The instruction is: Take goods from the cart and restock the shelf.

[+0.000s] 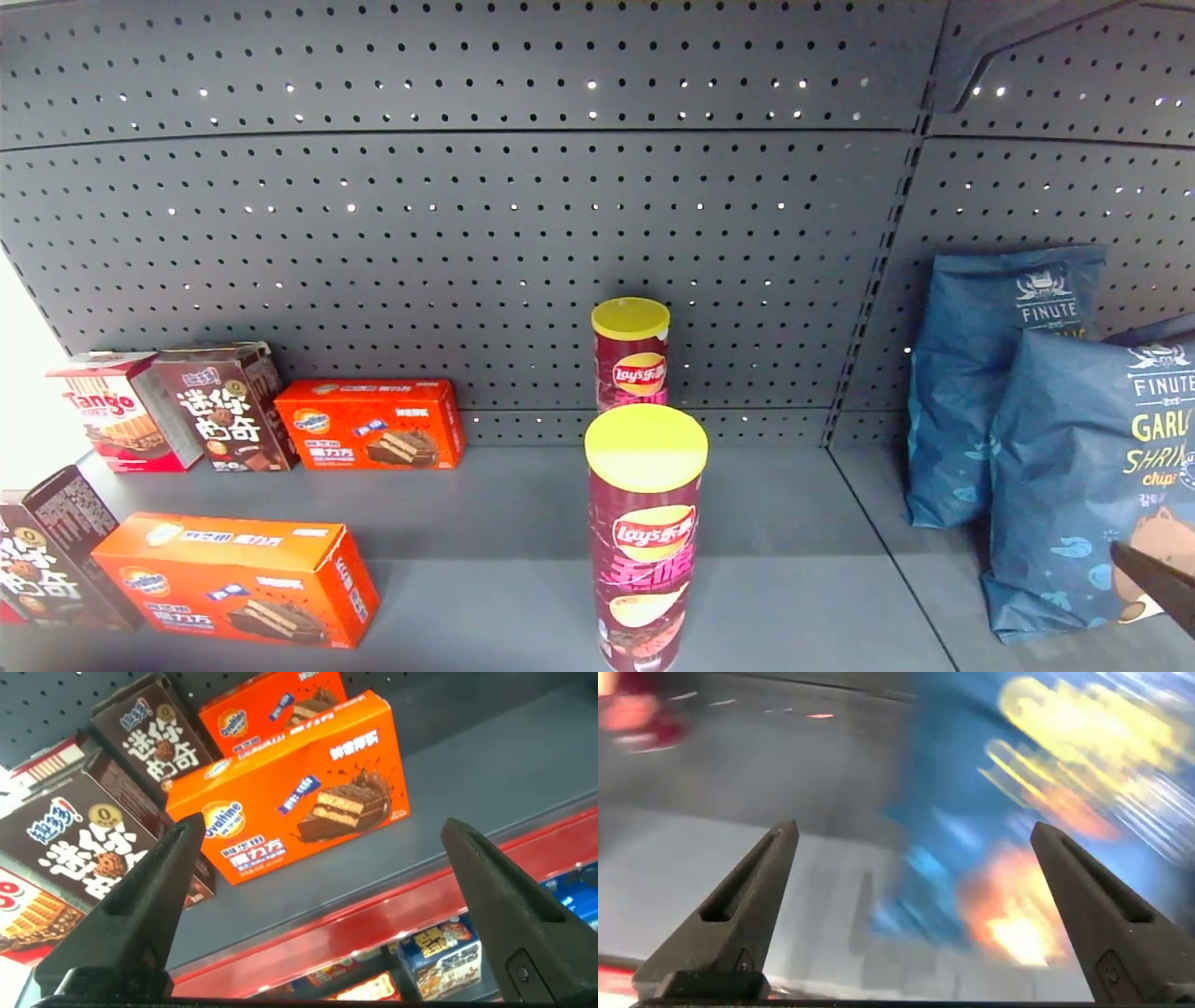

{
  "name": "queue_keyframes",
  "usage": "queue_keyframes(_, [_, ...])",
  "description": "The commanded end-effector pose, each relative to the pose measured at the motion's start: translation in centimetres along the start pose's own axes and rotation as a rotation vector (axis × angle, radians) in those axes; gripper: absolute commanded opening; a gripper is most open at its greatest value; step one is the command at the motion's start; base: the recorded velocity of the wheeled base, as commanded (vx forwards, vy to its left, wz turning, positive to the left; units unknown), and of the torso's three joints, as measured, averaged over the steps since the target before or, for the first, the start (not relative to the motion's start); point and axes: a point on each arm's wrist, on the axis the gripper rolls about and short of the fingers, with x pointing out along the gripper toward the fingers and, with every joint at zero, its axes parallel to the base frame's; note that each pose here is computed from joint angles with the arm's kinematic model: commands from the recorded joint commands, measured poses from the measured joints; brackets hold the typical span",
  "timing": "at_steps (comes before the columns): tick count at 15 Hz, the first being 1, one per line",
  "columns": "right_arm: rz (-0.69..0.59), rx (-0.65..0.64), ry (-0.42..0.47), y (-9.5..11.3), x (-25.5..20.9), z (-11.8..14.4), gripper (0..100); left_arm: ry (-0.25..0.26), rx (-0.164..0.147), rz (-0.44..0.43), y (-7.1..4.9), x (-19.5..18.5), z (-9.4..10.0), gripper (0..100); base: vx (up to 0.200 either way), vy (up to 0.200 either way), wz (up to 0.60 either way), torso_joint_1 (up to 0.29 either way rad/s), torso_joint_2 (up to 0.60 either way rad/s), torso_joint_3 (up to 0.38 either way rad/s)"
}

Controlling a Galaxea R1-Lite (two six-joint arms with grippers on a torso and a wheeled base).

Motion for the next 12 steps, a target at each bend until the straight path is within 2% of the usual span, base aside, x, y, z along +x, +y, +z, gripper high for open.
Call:
queue_keyframes(1, [-0.155,0.023,-0.103,-0.5,-3.9,-6.4,100,-0.012,0.002,0.006,-0.1,-0.2,-0.4,100,0.000,0.000,0.00,0.000,0.00,0.000])
queue_keyframes(3, [-0.152,0.020,-0.163,-0.4,-5.3,-10.0,100,-0.023,0.005,0.016,0.0,-0.3,-0.2,100,0.000,0.000,0.00,0.000,0.00,0.000])
queue_keyframes(4, [-0.161,0.027,-0.189,-0.4,-6.3,-11.0,100,-0.024,0.004,0.027,0.0,-0.4,-0.2,100,0.000,0.000,0.00,0.000,0.00,0.000])
queue_keyframes(6, [-0.134,0.137,-0.220,-0.4,-6.1,-10.9,100,-0.031,0.002,0.033,0.0,-0.5,-0.3,100,0.000,0.000,0.00,0.000,0.00,0.000])
queue_keyframes(7, [-0.107,0.145,-0.233,-0.3,-6.1,-10.9,100,-0.032,0.002,0.032,0.0,-0.5,-0.3,100,0.000,0.000,0.00,0.000,0.00,0.000])
queue_keyframes(8, [0.021,0.121,-0.219,0.0,-6.1,-11.0,100,-0.028,0.003,0.030,0.0,-0.4,-0.4,100,0.000,0.000,0.00,0.000,0.00,0.000])
queue_keyframes(9, [0.061,0.063,-0.162,0.1,-6.0,-11.6,100,-0.026,0.003,0.030,0.0,-0.4,-0.5,100,0.000,0.000,0.00,0.000,0.00,0.000])
queue_keyframes(12, [0.071,0.053,-0.173,0.1,-6.0,-11.5,100,-0.034,0.001,0.036,0.0,-0.5,-0.5,100,0.000,0.000,0.00,0.000,0.00,0.000])
